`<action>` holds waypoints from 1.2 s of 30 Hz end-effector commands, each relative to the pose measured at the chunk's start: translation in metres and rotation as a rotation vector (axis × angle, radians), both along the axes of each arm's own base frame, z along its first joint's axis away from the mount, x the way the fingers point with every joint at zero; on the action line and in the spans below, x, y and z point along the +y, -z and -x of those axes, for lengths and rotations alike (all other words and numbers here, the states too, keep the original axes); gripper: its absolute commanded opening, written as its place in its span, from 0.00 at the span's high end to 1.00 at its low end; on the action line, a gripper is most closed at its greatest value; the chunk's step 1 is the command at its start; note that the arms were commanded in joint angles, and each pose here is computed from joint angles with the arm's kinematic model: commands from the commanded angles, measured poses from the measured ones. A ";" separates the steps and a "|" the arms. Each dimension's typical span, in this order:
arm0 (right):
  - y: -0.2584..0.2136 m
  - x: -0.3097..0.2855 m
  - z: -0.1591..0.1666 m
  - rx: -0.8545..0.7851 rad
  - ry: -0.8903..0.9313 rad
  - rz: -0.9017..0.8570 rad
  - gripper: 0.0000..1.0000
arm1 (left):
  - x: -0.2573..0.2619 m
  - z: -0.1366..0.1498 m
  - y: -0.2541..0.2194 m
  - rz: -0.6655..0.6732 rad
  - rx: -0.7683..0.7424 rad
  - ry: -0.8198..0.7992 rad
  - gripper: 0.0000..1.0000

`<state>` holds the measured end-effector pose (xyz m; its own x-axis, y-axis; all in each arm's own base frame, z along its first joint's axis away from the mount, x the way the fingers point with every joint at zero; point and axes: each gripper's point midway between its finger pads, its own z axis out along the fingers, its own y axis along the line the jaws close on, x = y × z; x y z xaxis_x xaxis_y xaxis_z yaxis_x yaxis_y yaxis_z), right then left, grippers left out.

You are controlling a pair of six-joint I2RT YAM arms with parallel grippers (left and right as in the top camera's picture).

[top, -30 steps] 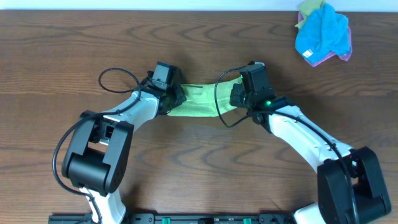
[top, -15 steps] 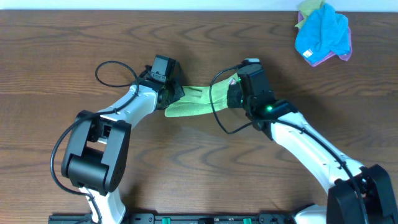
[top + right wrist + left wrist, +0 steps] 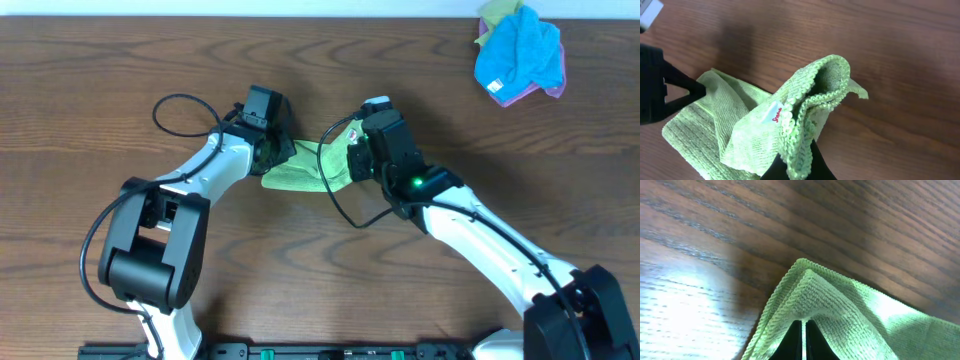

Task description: Fold the cloth

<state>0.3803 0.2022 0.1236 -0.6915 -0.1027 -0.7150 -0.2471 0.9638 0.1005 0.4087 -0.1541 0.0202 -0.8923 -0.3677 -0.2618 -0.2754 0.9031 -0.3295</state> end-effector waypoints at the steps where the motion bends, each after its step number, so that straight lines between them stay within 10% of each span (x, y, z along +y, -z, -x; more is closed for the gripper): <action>1: -0.008 0.010 -0.004 -0.032 -0.027 0.019 0.99 | 0.005 -0.017 -0.027 -0.021 -0.069 0.020 0.94; 36: 0.060 0.131 0.021 0.107 -0.225 0.116 0.99 | 0.101 0.004 -0.129 -0.066 -0.151 -0.132 0.94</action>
